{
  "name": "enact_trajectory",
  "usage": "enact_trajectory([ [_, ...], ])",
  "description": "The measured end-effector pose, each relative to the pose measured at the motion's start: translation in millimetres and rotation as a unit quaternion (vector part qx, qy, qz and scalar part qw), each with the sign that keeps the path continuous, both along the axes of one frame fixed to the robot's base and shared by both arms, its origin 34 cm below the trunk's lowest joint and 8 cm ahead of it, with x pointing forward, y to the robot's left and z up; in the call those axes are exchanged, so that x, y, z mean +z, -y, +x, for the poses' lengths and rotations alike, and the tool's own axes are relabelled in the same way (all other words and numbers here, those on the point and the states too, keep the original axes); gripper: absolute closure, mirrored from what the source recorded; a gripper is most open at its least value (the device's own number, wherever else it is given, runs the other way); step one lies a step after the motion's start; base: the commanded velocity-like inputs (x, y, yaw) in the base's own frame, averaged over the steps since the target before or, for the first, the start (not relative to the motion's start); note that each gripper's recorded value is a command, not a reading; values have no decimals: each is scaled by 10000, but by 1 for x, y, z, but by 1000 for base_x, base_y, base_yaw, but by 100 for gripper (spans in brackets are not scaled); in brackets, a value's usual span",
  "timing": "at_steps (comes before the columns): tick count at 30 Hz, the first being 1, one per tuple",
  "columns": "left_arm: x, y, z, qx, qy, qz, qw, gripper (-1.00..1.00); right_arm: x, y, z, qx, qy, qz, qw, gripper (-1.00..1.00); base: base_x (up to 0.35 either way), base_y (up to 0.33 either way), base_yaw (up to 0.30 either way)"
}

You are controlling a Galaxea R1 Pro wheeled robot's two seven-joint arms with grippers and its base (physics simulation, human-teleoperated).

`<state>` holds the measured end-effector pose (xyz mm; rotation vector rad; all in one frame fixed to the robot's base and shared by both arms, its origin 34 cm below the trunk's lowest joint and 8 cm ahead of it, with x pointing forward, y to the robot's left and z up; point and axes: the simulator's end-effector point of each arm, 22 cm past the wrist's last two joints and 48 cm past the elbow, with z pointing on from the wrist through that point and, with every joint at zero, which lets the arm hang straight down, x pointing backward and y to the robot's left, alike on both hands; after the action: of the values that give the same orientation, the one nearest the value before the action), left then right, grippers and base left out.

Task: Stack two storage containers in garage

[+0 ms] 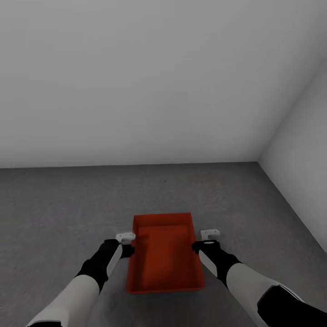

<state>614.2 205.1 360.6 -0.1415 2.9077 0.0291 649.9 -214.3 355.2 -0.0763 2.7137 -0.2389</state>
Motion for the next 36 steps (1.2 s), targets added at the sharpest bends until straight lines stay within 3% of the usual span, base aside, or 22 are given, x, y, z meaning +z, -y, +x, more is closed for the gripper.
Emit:
enact_trajectory([
  [11, -17, -22, -68, -1, -849, 124, 9963, -100, 19, 3, -1, -7, -56, -32, 10000, -100, 0, 0, 0],
  [16, -27, -29, -111, 53, -1213, 155, 9925, -100, 27, 7, -5, -24, -118, -68, 9999, -100, 0, 0, 0],
  [19, -32, -44, -142, 145, -1444, 236, 9891, -100, 29, 11, -9, -43, -185, -113, 9998, -100, 0, 0, 0],
  [26, -27, -62, -171, 466, -1595, 262, 9858, -100, 38, 17, -16, -70, -297, -170, 9994, -100, 0, 0, 0],
  [36, -9, -62, -173, 539, -1618, 247, 9850, -100, 57, 17, -15, -70, -308, -173, 9994, -100, 0, 0, 0],
])
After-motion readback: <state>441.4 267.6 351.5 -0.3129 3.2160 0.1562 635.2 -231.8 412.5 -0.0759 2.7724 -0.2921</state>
